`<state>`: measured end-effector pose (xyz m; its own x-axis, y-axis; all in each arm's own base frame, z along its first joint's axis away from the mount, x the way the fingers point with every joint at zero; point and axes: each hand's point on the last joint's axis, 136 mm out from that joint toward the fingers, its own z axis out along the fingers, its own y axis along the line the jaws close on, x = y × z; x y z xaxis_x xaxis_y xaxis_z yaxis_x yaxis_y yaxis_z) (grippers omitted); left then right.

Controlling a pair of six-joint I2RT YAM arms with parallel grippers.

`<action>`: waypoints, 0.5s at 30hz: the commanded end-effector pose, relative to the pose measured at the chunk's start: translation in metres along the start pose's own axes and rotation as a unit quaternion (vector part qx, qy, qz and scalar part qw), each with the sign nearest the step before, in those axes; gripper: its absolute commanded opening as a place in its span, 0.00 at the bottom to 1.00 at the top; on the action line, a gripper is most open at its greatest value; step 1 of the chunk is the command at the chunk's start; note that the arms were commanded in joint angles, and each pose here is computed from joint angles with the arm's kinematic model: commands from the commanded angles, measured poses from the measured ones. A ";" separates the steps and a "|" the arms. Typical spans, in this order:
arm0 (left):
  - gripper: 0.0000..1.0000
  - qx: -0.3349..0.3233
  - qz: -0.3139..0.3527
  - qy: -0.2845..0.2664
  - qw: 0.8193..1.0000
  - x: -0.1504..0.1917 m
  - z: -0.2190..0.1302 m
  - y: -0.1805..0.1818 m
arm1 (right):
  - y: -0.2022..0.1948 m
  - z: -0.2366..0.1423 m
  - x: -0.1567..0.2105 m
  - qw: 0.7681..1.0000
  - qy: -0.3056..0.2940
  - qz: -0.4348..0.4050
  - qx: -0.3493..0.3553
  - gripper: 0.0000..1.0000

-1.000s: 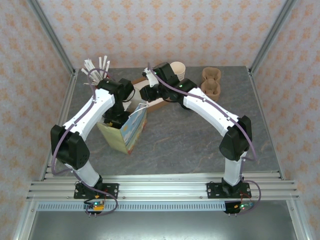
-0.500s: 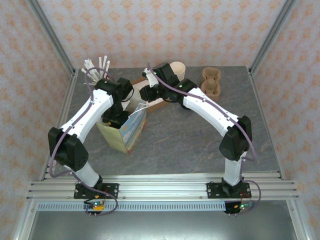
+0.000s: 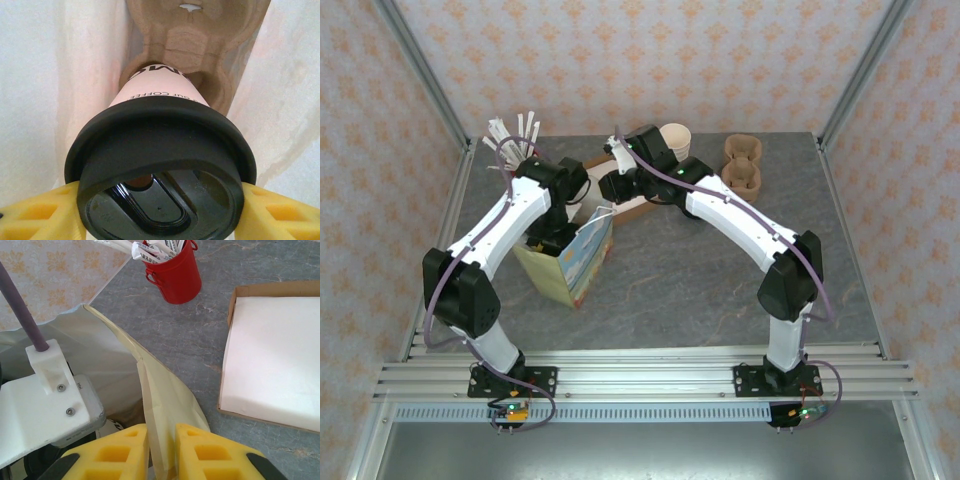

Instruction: Pack the takeout coffee

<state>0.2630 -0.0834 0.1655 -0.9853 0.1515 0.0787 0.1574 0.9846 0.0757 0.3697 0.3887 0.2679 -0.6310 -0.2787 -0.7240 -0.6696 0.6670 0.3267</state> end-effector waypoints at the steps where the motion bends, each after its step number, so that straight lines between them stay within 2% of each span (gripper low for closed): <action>1: 0.31 -0.001 0.007 0.013 1.000 -0.005 0.015 -0.001 | -0.004 0.007 0.013 1.000 0.028 -0.002 0.014 0.21; 9: 0.31 0.006 0.009 0.014 1.000 -0.007 0.018 -0.004 | -0.004 0.007 0.013 1.000 0.028 -0.002 0.014 0.21; 15: 0.31 0.009 0.006 -0.008 1.000 -0.008 0.005 -0.003 | -0.005 0.008 0.014 0.999 0.028 -0.001 0.016 0.21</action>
<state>0.2622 -0.0839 0.1646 -0.9850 0.1513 0.0826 0.1573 0.9849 0.0717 0.3694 0.3883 0.2660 -0.6348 -0.2821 -0.7193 -0.6677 0.6688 0.3269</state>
